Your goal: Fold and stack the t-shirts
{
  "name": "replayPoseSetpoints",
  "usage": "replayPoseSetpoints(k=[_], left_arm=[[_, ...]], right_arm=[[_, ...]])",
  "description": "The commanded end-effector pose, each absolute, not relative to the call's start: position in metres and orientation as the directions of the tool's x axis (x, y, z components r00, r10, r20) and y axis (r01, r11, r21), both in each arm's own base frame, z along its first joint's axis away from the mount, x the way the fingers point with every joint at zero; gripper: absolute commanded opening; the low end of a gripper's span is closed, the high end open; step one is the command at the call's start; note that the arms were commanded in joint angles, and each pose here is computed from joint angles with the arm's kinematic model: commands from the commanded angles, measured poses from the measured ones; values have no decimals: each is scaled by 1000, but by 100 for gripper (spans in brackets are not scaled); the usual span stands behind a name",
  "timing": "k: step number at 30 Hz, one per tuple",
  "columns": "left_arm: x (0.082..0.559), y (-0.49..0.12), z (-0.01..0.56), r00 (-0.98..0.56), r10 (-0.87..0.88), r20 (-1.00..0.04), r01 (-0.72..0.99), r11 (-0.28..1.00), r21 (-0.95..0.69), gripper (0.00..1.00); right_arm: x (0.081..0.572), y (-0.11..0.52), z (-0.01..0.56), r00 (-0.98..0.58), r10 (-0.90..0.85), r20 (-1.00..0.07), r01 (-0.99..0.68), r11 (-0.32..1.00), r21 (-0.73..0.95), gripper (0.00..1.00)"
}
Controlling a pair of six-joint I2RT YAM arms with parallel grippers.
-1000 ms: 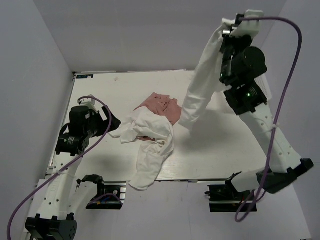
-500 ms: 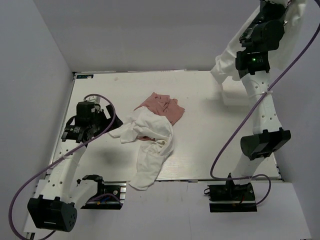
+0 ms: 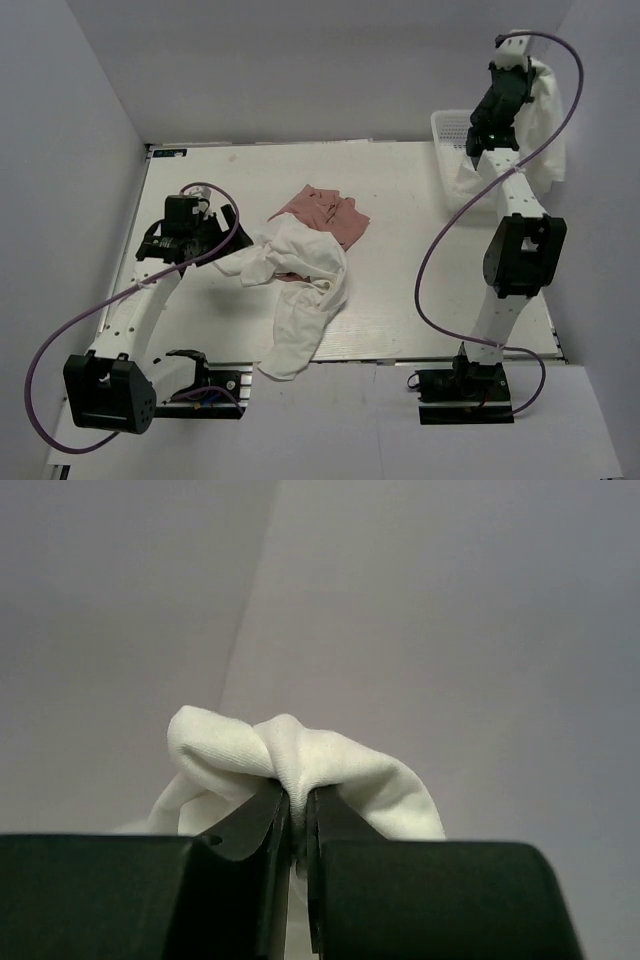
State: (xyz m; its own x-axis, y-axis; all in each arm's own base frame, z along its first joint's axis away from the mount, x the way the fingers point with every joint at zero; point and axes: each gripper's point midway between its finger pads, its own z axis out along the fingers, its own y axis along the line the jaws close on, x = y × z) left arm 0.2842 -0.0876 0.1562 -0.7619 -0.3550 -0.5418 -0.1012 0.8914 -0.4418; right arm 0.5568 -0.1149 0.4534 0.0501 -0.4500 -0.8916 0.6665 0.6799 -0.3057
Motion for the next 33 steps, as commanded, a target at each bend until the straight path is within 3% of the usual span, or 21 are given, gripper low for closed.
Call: replayPoseSetpoints(k=[1,7,8,10,11,12,15,16,17,19,25,27,30,31,33], left_arm=[[287,-89,168,-734,-349,-583,-61,888,-455,100],[286,-86,174,-709,-354,-611,-59,892,-448,100],[287,-84,173,-705,-355,-614,-65,895,-442,100],[287,-84,173,-705,-355,-614,-66,895,-442,100],[285,-84,172,-712,-354,-607,-70,895,-440,100],[285,-82,171,-709,-355,-609,-76,897,-435,100],[284,-82,168,-715,-355,-603,-80,898,-433,100],[284,-82,168,-715,-355,-603,-80,898,-433,100],[284,-82,168,-715,-355,-603,-80,898,-433,100],[285,-82,173,-716,-354,-601,-81,898,-433,100],[287,-82,184,-723,-346,-599,-79,902,-425,100],[283,-81,190,-711,-339,-616,-64,904,-423,100],[279,-81,202,-682,-342,-646,-44,902,-430,100],[278,-81,206,-674,-343,-654,-39,901,-432,100],[272,-81,205,-676,-342,-653,-32,899,-437,100]], right_arm=[[580,-100,420,110,-315,-943,577,793,-198,0],[609,-128,299,-86,-115,-990,553,820,-144,0],[610,-134,302,-78,-97,-992,576,808,-124,0],[612,-150,251,-186,-24,-982,622,771,-137,0],[615,-153,254,-181,-9,-983,634,763,-124,0],[615,-161,219,-284,20,-959,635,753,-172,0],[613,-165,193,-357,78,-931,634,752,-181,4],[619,-158,182,-375,91,-923,575,803,-154,15],[621,-152,178,-389,95,-916,541,828,-144,49],[623,-137,176,-426,121,-896,455,885,-96,88],[599,-95,274,-375,47,-926,255,965,-55,90],[589,-64,291,-376,-5,-927,90,995,-42,90],[545,-8,338,-321,-37,-946,-102,995,-4,90],[534,6,320,-355,-46,-934,-159,987,12,90],[502,57,340,-303,-59,-951,-273,962,27,90]])
